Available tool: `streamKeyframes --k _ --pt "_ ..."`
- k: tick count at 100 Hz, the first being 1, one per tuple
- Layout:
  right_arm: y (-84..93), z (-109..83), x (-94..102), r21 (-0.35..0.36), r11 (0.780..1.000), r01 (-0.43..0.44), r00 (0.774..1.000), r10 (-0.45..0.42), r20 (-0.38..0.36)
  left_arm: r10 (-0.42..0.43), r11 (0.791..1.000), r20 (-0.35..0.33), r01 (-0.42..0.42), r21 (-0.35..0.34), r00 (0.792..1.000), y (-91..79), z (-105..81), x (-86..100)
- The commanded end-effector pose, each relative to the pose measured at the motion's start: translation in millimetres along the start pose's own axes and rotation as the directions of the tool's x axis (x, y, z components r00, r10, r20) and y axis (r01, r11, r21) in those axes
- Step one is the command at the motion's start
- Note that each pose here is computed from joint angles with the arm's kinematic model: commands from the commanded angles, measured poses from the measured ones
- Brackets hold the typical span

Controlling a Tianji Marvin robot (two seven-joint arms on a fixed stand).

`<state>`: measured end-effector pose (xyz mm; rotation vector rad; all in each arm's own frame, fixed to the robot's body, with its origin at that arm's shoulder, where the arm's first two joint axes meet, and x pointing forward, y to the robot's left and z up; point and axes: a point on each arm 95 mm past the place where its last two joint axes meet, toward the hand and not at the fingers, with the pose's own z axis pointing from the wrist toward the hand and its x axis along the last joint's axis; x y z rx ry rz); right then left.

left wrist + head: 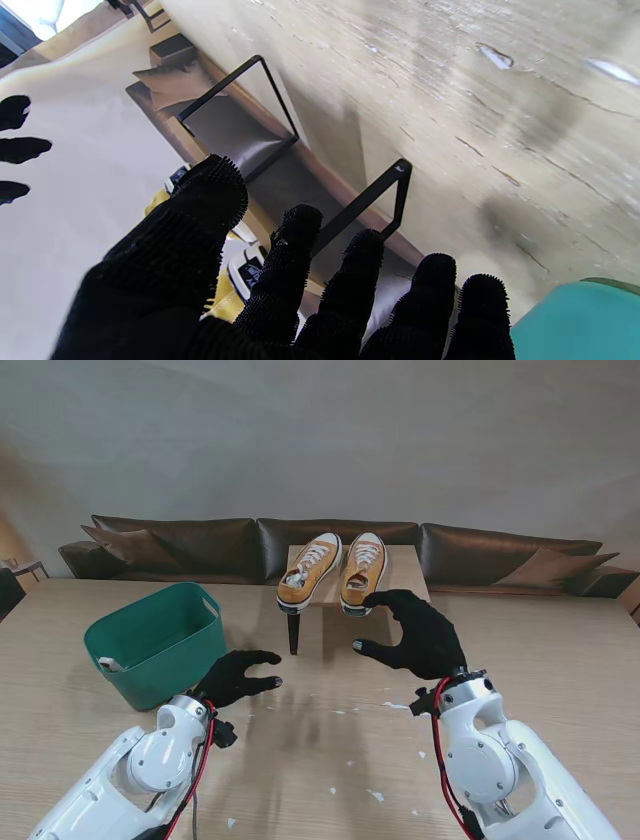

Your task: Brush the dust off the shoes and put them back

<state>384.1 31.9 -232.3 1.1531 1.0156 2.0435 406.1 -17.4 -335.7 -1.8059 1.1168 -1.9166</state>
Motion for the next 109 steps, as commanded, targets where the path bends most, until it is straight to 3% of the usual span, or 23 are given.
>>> streamKeyframes --k 1,23,52,72,109 --pt "-12.8 -10.0 -8.9 0.055 0.999 -0.004 1.0 0.002 0.025 -0.01 1.0 -0.019 0.01 -0.009 1.0 2.6 0.3 6.2" --pt "-38.2 -27.5 -30.9 0.114 0.987 -0.116 0.992 0.11 0.057 -0.021 1.0 -0.045 0.021 -0.002 0.999 4.8 -0.8 11.3" --pt "-64.3 -37.1 -46.7 0.093 0.979 -0.183 0.98 0.173 0.101 -0.023 1.0 -0.047 0.023 0.007 0.999 8.6 -6.6 12.2" --pt "-72.2 -36.3 -56.7 0.131 0.971 -0.199 0.975 0.182 0.128 -0.04 0.999 -0.042 0.041 0.025 0.998 11.1 -9.5 10.1" --pt "-76.4 -34.3 -59.1 0.13 0.968 -0.216 0.969 0.197 0.146 -0.055 0.998 -0.034 0.056 0.012 0.998 12.9 -5.4 10.2"
